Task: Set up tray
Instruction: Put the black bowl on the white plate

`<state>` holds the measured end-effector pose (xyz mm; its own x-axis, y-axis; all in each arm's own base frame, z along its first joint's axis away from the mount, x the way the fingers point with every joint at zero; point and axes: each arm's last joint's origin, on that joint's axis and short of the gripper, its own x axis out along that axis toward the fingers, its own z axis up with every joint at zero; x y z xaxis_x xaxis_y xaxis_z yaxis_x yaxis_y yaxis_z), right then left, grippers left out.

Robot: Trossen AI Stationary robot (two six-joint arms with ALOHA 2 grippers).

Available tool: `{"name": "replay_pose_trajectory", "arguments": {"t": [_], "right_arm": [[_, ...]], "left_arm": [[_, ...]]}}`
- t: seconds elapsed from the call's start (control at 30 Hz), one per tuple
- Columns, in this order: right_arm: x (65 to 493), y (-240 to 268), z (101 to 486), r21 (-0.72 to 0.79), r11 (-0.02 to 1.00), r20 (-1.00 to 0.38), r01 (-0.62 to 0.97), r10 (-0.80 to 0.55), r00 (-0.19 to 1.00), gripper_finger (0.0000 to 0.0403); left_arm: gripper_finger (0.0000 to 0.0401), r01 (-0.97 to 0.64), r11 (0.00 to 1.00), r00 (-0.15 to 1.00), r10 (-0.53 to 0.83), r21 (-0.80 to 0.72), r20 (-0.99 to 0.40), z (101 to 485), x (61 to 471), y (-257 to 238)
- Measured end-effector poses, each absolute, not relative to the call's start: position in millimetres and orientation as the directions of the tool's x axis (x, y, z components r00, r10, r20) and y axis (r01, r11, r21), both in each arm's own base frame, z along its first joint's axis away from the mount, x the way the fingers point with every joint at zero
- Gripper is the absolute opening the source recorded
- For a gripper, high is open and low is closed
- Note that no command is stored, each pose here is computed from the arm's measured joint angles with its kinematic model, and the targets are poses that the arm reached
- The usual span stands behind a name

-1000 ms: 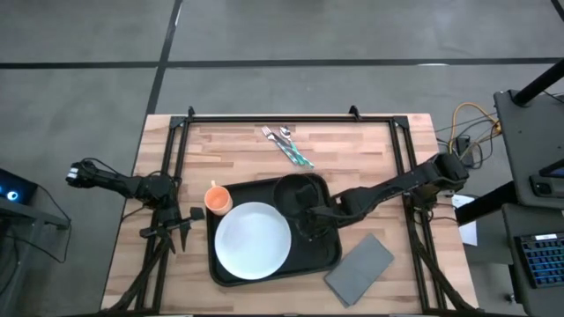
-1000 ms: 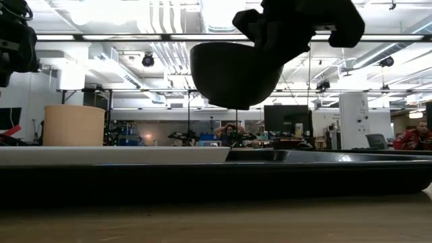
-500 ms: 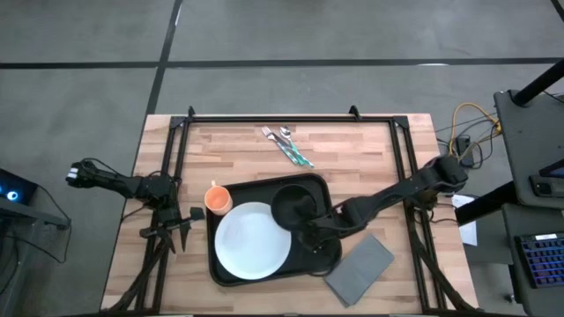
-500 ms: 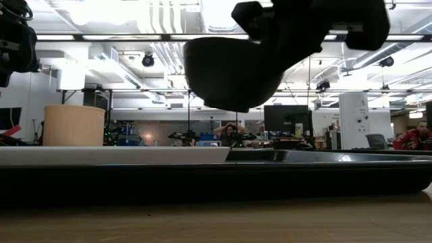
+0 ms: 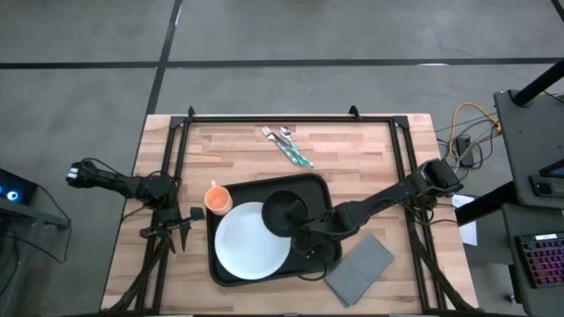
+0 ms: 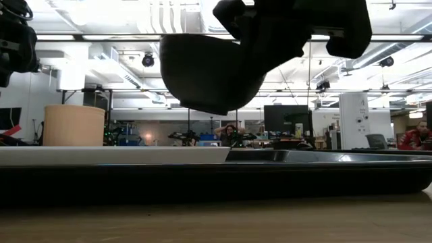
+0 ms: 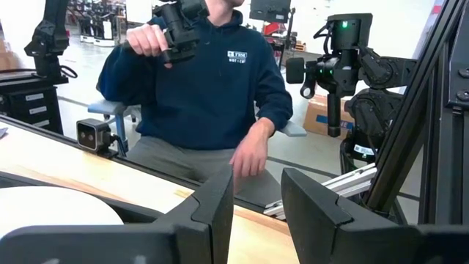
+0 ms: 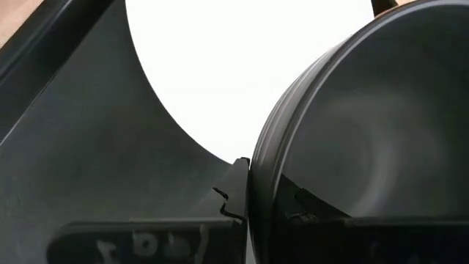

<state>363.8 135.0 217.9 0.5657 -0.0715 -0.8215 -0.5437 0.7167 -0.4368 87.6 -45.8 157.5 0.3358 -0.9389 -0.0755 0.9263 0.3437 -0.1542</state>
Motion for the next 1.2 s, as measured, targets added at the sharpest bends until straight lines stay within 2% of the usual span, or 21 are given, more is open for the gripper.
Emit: {"name": "replay_pose_trajectory", "arguments": {"t": [0.53,0.73,0.83,1.2], "right_arm": [[365,140,218,-0.451,0.691,-0.814,-0.564,-0.060,0.577,0.0008],[370,146,229,-0.410,0.678,-0.800,-0.610,0.053,0.597,0.0008],[374,148,228,-0.420,0.667,-0.789,-0.616,0.067,0.611,0.0008],[423,164,196,-0.403,0.601,-0.843,-0.690,0.049,0.535,0.0008]], "left_arm": [[0.0098,0.926,0.344,0.336,-0.939,-0.154,-0.075,158,88,-46],[0.0098,0.926,0.344,0.336,-0.939,-0.154,-0.075,158,88,-46],[0.0098,0.926,0.344,0.336,-0.939,-0.154,-0.075,158,88,-46],[0.0098,0.925,0.344,0.335,-0.939,-0.159,-0.079,157,88,-46]]}}
